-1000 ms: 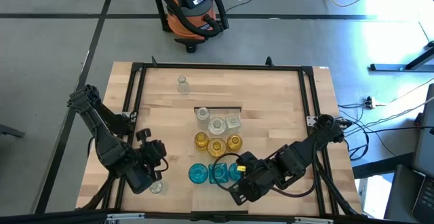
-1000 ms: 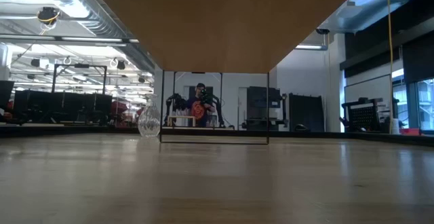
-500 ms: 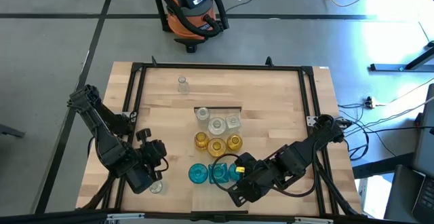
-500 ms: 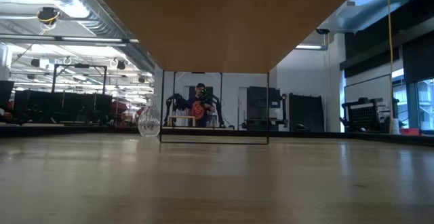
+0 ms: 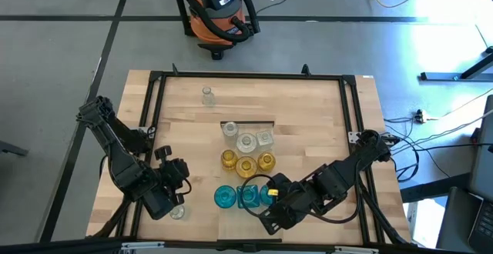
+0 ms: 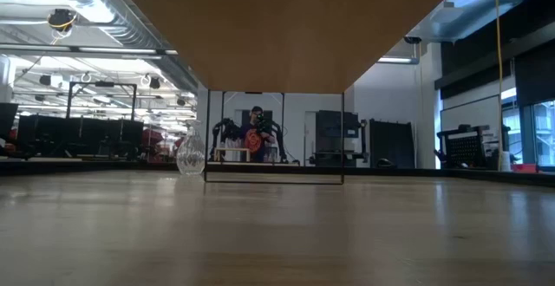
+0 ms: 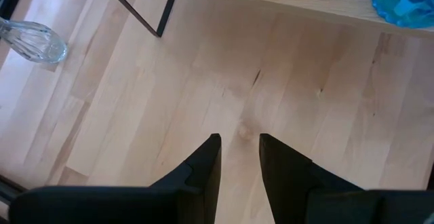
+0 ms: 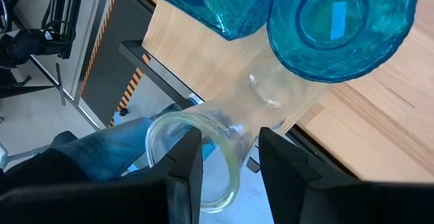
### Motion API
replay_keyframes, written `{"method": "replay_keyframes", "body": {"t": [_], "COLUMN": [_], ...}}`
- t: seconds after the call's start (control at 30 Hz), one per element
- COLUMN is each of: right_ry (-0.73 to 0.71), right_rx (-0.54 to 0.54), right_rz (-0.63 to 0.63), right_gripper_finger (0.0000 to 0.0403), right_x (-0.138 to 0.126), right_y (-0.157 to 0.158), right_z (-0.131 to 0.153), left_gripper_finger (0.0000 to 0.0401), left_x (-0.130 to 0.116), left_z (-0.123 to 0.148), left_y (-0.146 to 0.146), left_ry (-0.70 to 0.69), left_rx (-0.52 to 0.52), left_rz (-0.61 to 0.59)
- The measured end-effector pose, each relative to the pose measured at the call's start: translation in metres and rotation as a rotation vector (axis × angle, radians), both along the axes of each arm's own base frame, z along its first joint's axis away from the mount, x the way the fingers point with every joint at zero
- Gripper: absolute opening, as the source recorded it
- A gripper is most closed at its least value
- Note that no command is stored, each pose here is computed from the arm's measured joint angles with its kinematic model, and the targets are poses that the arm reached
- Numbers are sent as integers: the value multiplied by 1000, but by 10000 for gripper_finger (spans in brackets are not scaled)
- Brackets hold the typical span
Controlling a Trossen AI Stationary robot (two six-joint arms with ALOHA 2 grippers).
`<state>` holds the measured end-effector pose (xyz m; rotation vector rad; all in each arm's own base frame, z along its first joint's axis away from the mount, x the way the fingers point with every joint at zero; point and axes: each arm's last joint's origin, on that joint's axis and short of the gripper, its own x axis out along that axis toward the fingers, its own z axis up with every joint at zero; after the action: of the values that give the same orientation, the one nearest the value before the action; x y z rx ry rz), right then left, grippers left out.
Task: Sort vases onto shelf
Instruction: Put the transparent vase on the shelf, then put the transparent vase on the shelf aligned with the other transparent vase
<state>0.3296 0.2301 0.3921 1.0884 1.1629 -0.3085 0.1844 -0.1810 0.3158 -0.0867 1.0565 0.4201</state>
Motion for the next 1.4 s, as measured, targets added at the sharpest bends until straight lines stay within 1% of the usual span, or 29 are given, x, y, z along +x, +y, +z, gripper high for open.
{"method": "replay_keyframes", "body": {"t": [0.3, 0.63, 0.77, 0.87, 0.97, 1.03, 1.1, 1.17, 1.2, 1.27, 1.4], "right_ry": [29, -49, -66, -88, -121, -127, -131, -135, -163, -211, -239], "right_rx": [7, 0, 14, 4, -63, -133, -222, -318, -352, -438, -497], "right_rz": [14, -24, -24, -6, -7, -16, -17, -9, 9, 55, 76], "right_gripper_finger": [108, 108, 108, 108, 108, 108, 108, 108, 108, 108, 108], "right_x": [-3, -17, -21, -29, -43, -55, -67, -79, -82, -90, -99], "right_y": [-1, -13, -16, -17, -19, -18, -14, -9, -4, 1, 12], "right_z": [0, 23, 29, 36, 43, 46, 45, 43, 42, 41, 35], "left_gripper_finger": [94, 94, 94, 94, 94, 94, 94, 94, 94, 94, 94], "left_x": [0, 0, 1, -2, -13, -25, -37, -47, -51, -54, -54], "left_z": [0, 0, 0, -1, -2, -2, -2, -2, -1, 0, 3], "left_y": [0, 0, 1, -3, -13, -23, -36, -48, -52, -58, -65], "left_ry": [-1, -1, 2, 48, 124, 166, 170, 133, 109, 52, -58], "left_rx": [-1, -1, -7, -35, -88, -123, -159, -181, -191, -212, -242], "left_rz": [0, 2, 6, -33, -112, -171, -237, -295, -312, -304, -271]}}
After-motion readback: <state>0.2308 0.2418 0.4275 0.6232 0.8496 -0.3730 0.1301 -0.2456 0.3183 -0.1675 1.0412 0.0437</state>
